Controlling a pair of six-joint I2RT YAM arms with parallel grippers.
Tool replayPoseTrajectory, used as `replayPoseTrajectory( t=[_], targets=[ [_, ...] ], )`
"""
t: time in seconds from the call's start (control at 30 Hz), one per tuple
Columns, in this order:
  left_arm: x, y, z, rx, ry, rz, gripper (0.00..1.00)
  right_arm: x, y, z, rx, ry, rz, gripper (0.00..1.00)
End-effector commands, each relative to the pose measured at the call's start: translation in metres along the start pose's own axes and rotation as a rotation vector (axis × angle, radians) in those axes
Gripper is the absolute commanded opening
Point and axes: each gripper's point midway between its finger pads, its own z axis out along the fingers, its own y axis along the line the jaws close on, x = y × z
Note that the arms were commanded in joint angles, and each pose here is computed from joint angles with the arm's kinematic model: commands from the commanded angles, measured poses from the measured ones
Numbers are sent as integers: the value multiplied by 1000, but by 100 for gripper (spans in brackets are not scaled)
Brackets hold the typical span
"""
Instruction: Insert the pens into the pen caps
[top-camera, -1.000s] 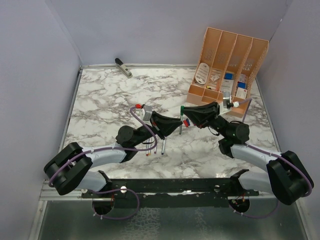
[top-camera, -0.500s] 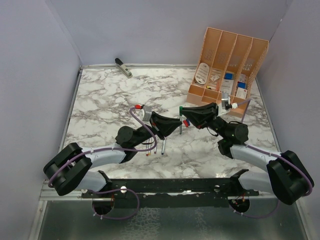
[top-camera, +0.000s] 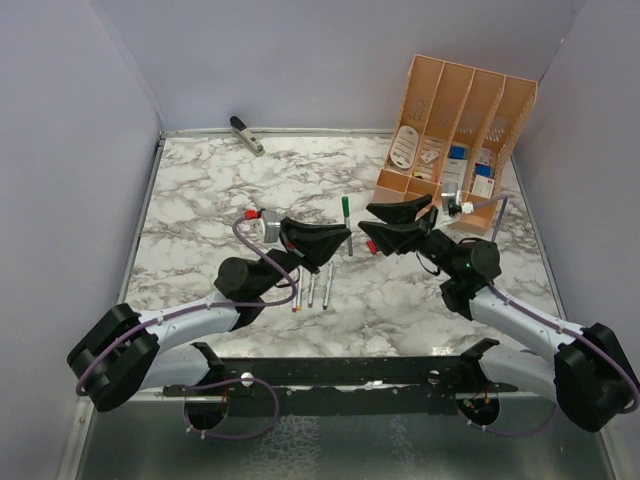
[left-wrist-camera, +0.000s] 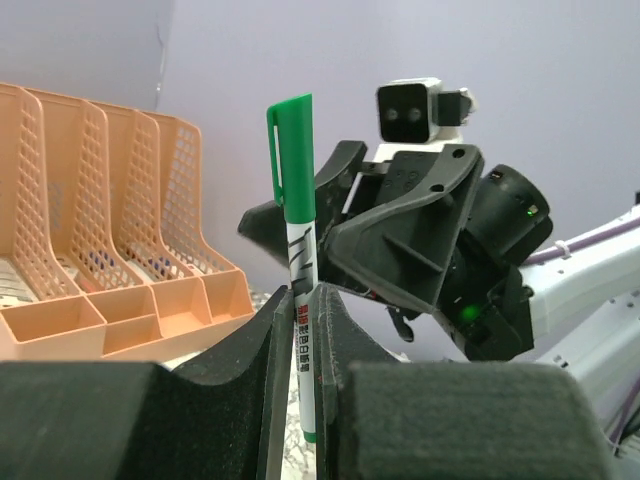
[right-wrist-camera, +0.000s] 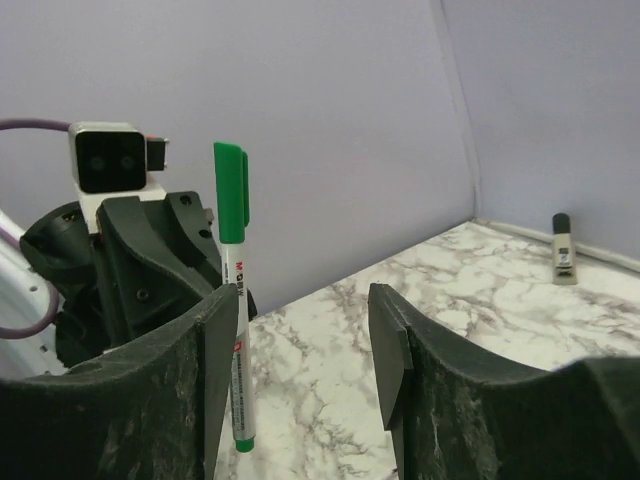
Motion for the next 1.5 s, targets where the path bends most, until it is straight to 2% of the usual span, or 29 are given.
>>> replayPoseTrajectory(
  t=[0.0,0.1,0.13,0.27,0.47,0.67,1.03,1.23,1.47],
  targets=[
    [-1,19,-6,-113,8,30,0,-30,-13,6,105,-59,-92,55],
    [14,48,-10,-258,97,67,0,-37,-13,5,123,-71,-129,55],
    [27,65,-17,-339,173,90,0,-37,-16,4,139,-68,-135,55],
    [41,125,-39,-610,339,177,0,-31,-37,-1,258,-24,-123,55],
    [33,224,-99,-962,452,161,0,-21,-66,-7,412,35,-119,52],
    [30,283,-134,-1235,658,275,0,-5,-87,-8,498,125,-107,50],
    [57,351,-184,-1354,839,156,0,4,-92,-14,524,167,-110,49],
    [67,364,-196,-1351,851,87,0,9,-93,-13,520,179,-101,49],
    [85,376,-205,-1349,926,59,2,11,-91,-12,509,179,-95,49]
  ],
)
